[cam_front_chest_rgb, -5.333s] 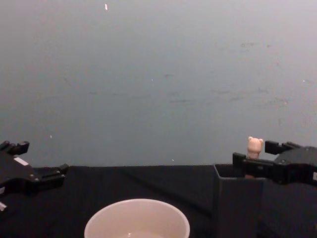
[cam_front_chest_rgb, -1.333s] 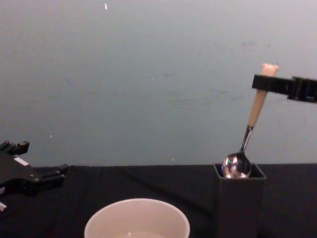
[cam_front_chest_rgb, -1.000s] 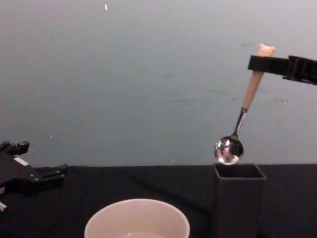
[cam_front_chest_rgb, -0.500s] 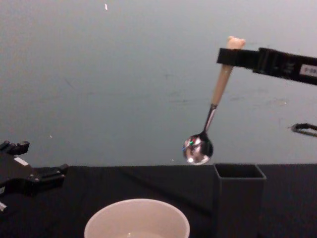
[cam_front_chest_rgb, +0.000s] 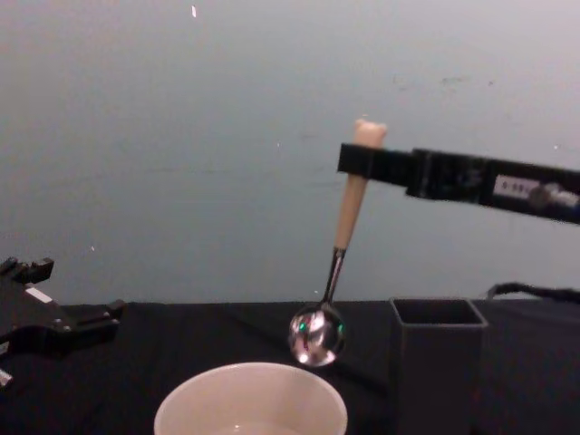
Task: Pick up the stirring spoon with one hand, stir inside the cup, then place it back in its original position.
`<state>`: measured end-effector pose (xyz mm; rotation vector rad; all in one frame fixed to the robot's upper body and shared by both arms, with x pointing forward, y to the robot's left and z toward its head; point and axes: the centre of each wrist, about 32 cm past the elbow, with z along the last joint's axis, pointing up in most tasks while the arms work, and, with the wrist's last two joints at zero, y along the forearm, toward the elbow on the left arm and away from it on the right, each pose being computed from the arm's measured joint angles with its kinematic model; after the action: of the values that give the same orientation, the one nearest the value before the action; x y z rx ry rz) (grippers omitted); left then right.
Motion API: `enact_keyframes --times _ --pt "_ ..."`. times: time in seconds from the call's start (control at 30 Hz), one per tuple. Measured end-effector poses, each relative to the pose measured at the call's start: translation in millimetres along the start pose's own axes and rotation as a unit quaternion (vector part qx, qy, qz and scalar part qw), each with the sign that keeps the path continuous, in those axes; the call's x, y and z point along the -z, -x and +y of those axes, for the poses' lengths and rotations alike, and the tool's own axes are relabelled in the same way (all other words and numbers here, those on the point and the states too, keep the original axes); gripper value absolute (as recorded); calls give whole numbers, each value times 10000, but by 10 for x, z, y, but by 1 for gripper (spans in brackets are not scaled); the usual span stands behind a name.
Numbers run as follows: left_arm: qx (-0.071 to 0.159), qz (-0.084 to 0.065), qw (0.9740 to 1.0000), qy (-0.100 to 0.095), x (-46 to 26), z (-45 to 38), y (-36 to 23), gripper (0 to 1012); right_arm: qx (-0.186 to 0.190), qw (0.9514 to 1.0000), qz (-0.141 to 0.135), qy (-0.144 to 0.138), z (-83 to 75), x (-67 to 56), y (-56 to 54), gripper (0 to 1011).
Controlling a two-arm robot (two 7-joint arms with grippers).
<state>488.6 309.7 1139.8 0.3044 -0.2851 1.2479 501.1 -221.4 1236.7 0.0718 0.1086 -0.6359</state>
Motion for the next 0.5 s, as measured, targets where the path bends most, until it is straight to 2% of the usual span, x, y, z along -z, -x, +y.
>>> enact_keyframes --times 0.5 --pt "0 0 10000 0 0 0 0 1001 -181 9995 -118 235 150 209 43 211"
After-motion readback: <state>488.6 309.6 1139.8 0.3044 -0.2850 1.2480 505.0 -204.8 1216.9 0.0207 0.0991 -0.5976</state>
